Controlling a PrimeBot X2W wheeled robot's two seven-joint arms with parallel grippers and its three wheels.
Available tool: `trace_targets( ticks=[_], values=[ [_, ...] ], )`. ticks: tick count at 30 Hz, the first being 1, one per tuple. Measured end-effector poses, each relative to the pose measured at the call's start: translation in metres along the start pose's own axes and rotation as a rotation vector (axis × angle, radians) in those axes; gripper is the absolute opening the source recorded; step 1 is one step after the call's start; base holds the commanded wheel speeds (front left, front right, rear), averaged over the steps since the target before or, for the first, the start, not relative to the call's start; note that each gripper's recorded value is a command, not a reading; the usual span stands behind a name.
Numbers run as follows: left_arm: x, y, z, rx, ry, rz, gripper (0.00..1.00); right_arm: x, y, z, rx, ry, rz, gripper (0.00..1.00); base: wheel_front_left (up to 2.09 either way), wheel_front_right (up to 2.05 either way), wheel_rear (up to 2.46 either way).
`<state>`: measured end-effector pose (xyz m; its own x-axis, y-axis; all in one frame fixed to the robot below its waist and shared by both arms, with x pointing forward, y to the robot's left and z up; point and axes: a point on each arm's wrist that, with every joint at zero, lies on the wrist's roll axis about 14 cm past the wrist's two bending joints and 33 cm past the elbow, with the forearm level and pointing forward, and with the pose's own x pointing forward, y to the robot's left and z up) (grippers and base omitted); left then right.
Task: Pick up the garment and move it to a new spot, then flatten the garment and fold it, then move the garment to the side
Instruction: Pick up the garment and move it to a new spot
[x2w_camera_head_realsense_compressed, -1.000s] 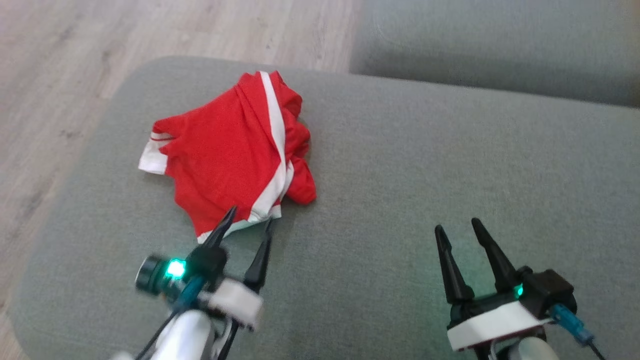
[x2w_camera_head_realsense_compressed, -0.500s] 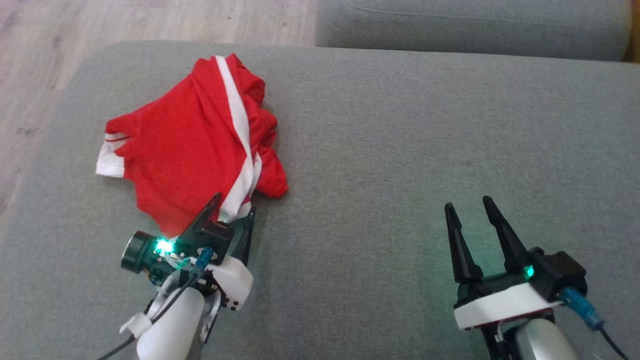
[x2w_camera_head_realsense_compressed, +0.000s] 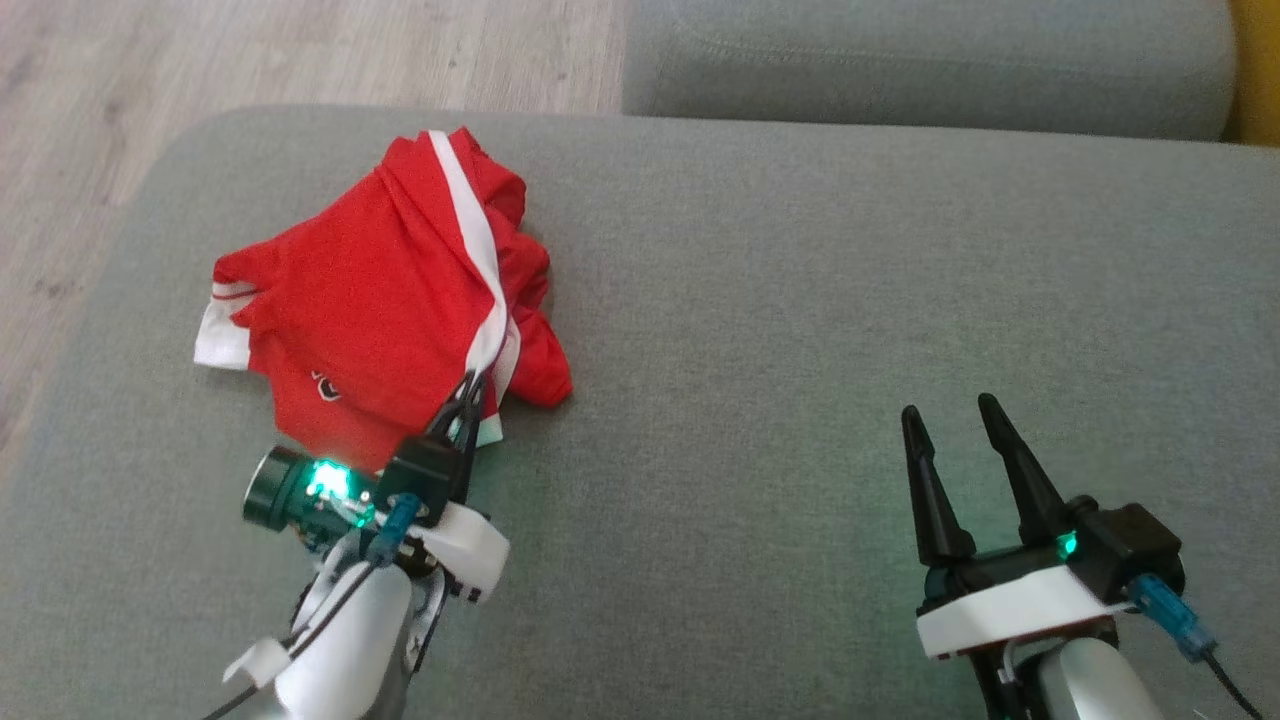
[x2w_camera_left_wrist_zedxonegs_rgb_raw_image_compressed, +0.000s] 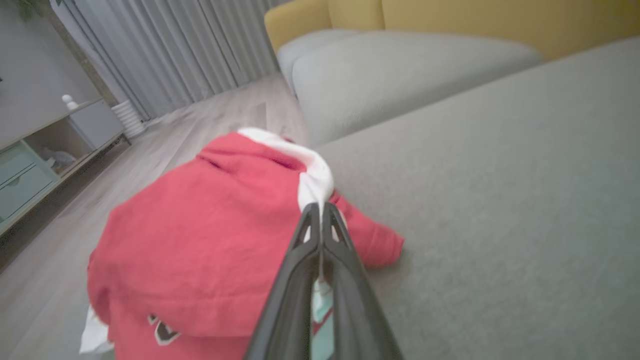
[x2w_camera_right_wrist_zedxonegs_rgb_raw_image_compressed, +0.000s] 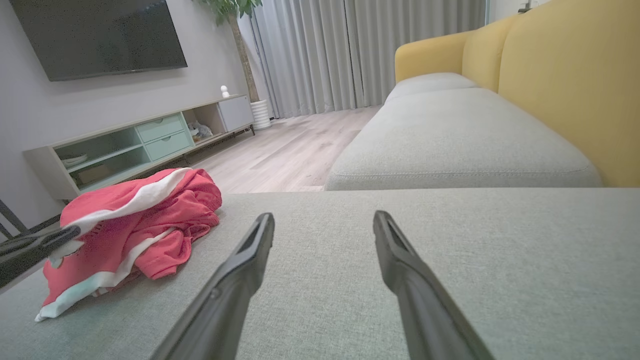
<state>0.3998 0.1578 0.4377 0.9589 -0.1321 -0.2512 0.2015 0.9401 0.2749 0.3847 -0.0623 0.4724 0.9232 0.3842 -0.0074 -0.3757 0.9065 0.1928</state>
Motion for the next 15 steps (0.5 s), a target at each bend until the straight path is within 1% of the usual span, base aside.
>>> trace_targets(
  ticks=[4,5,7,8,9,11,12,15],
  values=[
    [0.0,-0.006,0.042,-0.074,-0.149,-0.025,0.0,-0.004,-0.002,0.01,-0.016,-0.028,-0.011,1.0,0.0,0.0,0.0],
    [0.0,-0.009,0.055,-0.101,-0.193,-0.042,0.0,-0.006,-0.003,0.013,-0.019,-0.035,-0.016,1.0,0.0,0.0,0.0],
    [-0.002,-0.018,0.086,-0.198,-0.285,-0.091,0.0,-0.009,-0.008,0.018,-0.024,-0.049,-0.032,1.0,0.0,0.0,0.0],
    [-0.003,-0.022,0.102,-0.232,-0.331,-0.113,0.0,-0.011,-0.01,0.02,-0.026,-0.054,-0.039,1.0,0.0,0.0,0.0],
    [-0.004,-0.024,0.118,-0.244,-0.377,-0.131,0.0,-0.013,-0.011,0.021,-0.028,-0.058,-0.046,1.0,0.0,0.0,0.0],
    [-0.007,-0.027,0.157,-0.263,-0.477,-0.166,0.0,-0.016,-0.013,0.024,-0.03,-0.065,-0.054,1.0,0.0,0.0,0.0],
    [-0.01,-0.027,0.198,-0.278,-0.568,-0.202,0.0,-0.02,-0.017,0.026,-0.023,-0.073,-0.07,1.0,0.0,0.0,0.0],
    [-0.017,-0.036,0.253,-0.29,-0.67,-0.282,0.0,-0.027,-0.024,0.029,-0.018,-0.084,-0.098,1.0,0.0,0.0,0.0]
  ],
)
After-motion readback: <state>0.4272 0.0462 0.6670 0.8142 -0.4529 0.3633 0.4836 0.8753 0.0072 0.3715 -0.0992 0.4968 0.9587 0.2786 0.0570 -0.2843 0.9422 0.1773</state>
